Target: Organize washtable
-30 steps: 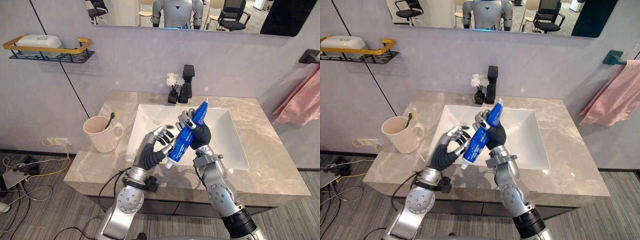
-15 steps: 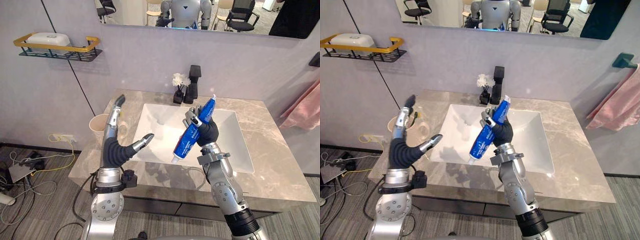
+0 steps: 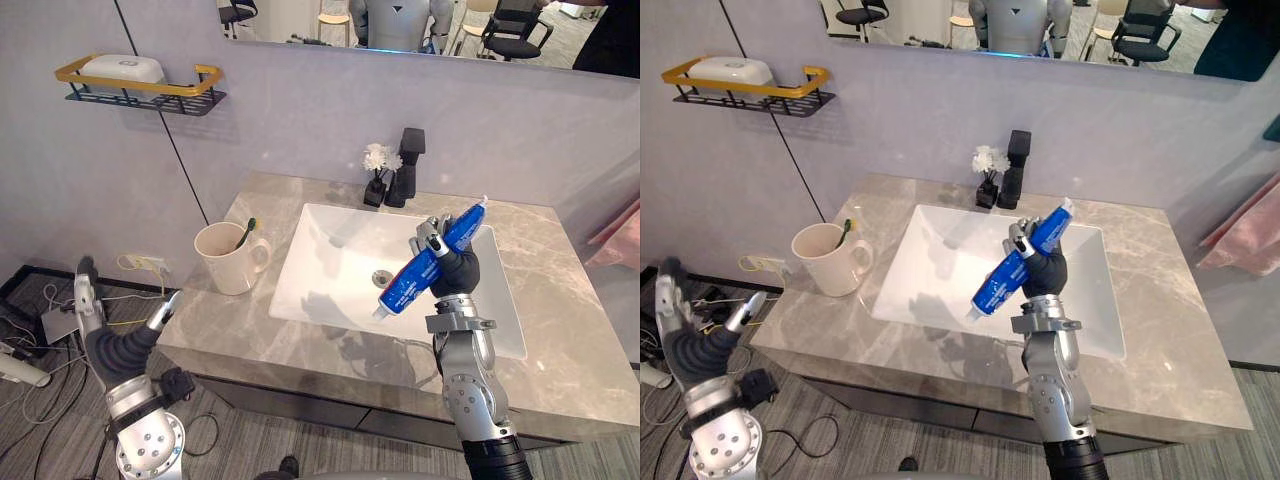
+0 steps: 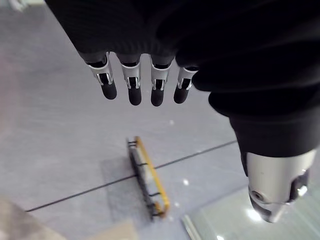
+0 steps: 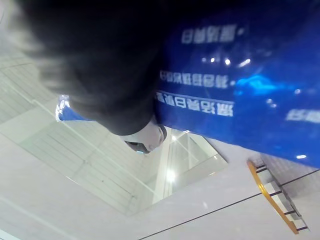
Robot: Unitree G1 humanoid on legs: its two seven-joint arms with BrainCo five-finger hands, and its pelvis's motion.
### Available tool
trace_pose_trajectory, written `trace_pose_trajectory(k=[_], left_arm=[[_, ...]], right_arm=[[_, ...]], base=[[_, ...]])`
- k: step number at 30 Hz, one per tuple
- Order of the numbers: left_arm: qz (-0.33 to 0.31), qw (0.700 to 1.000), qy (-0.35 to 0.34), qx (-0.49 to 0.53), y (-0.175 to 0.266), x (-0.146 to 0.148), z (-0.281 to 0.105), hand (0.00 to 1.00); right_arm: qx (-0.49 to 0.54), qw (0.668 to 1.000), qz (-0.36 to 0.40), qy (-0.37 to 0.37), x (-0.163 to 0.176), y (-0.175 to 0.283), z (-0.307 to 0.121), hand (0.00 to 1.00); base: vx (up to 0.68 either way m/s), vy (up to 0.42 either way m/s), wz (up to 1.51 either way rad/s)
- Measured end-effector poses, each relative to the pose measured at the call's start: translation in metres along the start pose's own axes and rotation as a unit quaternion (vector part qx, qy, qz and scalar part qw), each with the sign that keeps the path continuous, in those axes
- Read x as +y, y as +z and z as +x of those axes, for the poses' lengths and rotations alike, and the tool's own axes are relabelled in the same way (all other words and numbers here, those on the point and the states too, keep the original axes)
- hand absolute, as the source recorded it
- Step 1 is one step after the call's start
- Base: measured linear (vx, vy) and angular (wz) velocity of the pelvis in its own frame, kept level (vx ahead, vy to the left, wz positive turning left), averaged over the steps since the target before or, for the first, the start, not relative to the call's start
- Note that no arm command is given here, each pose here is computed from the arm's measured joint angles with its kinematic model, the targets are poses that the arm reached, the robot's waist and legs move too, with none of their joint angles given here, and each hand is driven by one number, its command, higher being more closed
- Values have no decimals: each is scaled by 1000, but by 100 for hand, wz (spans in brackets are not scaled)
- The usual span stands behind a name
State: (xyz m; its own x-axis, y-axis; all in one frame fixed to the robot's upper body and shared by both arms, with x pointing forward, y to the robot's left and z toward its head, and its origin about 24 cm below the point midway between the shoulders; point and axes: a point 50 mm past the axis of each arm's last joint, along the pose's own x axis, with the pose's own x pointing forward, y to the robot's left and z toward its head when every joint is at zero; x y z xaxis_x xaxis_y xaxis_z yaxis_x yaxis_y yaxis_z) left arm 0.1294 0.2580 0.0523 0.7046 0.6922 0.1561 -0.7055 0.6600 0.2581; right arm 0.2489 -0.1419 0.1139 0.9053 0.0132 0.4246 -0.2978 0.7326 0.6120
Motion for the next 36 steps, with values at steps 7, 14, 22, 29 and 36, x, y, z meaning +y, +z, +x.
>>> trace_pose_trajectory(k=[7, 14, 22, 29, 36], left_arm=[[20, 984, 26, 174, -72, 16, -20, 0], [33, 933, 2, 359, -140, 14, -68, 0], [44, 894, -57, 442, -168, -2, -98, 0], [62, 873, -132, 464, -178, -20, -104, 0], [86, 860, -176, 471, -184, -19, -105, 0]], right_arm=[[-2, 1000, -3, -27, -8, 2, -5, 100], [-2, 1000, -1, -26, -7, 1, -6, 100], [-19, 999, -2, -28, -7, 4, -6, 100], [-9, 1000, -5, -28, -7, 1, -6, 100], [-8, 1000, -6, -14, -2, 1, -2, 100]], base=[[-10, -4, 0], [-21, -9, 0], [0, 0, 0], [0, 0, 0], [-2, -1, 3]])
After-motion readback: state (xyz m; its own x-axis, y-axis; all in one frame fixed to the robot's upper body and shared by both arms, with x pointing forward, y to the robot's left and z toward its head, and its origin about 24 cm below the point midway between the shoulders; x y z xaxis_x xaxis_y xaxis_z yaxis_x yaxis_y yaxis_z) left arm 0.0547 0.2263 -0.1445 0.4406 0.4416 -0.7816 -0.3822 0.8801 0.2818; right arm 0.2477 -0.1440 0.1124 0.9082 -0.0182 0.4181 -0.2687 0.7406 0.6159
